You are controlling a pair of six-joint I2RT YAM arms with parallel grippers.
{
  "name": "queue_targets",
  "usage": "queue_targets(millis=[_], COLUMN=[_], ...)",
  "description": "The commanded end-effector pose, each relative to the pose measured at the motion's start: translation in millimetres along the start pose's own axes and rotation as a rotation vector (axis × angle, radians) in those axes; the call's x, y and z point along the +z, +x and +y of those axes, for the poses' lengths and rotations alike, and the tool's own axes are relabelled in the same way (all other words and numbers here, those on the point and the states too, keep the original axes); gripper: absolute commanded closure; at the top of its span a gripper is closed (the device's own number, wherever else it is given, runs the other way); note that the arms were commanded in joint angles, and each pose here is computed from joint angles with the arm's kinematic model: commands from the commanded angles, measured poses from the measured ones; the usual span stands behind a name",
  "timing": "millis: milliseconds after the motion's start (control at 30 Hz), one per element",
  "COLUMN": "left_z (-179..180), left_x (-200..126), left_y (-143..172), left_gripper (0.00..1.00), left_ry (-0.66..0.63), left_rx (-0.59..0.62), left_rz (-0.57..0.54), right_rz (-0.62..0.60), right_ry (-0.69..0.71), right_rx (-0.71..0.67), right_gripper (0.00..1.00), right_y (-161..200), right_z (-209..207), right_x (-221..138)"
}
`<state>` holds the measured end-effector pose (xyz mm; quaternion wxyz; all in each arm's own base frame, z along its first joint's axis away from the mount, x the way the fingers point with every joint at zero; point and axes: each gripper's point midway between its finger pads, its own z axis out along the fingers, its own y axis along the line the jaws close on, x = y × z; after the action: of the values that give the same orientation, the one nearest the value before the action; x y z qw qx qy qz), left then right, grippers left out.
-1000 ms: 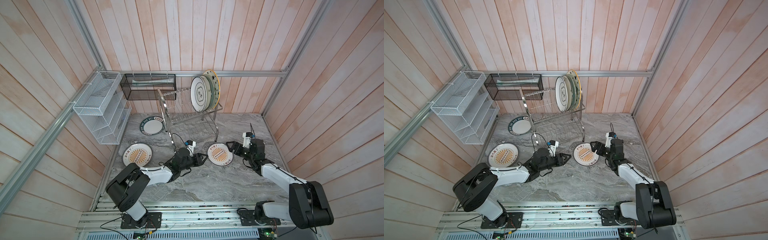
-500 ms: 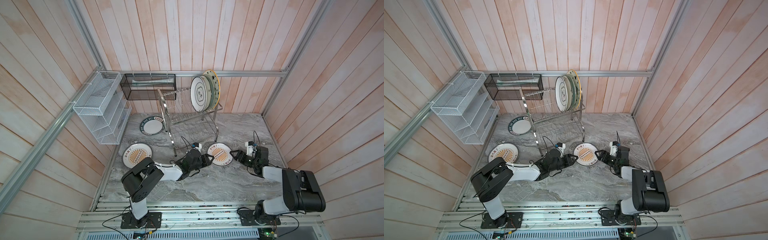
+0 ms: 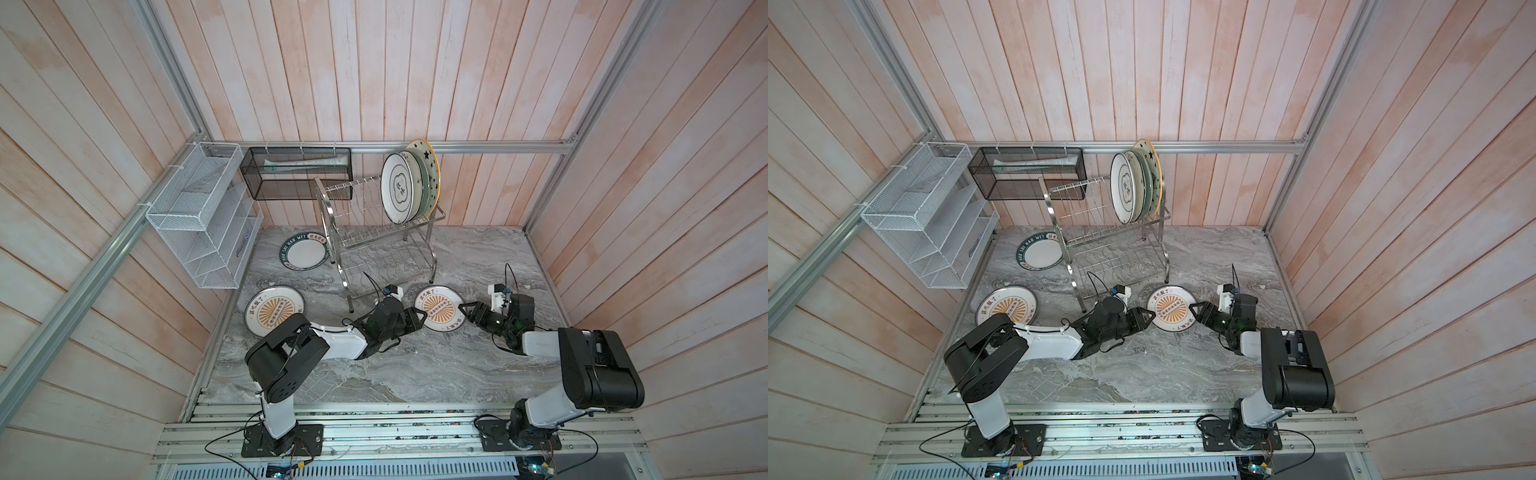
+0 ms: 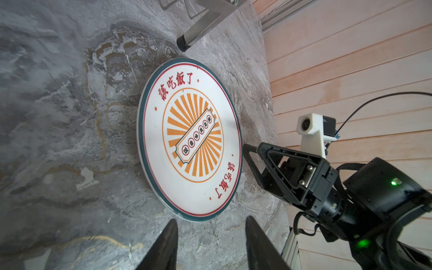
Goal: Load plates into a dish rack
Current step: Pick up the plate from the center of the table.
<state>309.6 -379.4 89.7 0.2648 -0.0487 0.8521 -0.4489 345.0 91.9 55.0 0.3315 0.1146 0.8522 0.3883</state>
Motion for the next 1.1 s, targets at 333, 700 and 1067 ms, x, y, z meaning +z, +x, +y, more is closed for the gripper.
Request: queue_targets(millis=[333, 700, 1067], left_z=[-5, -7, -4], left_x=[2, 4, 5], left_y=[-3, -2, 2], left_gripper=[0.52, 0.52, 0.53], left_ry=[0.004, 0.016, 0.031], left_rx=[0.029, 0.03, 0.029], left_rz=[-0.003, 0.004, 0.012], right_rz=[0.013, 0.026, 0.025], right_ry=[-0.024, -0.044, -0.061], right_rx=[0.043, 0.072, 0.106], right_gripper=[0.43, 0.6, 0.8], right_y=[4, 7, 7], right_z=[-7, -11, -14], right_x=[10, 17, 17])
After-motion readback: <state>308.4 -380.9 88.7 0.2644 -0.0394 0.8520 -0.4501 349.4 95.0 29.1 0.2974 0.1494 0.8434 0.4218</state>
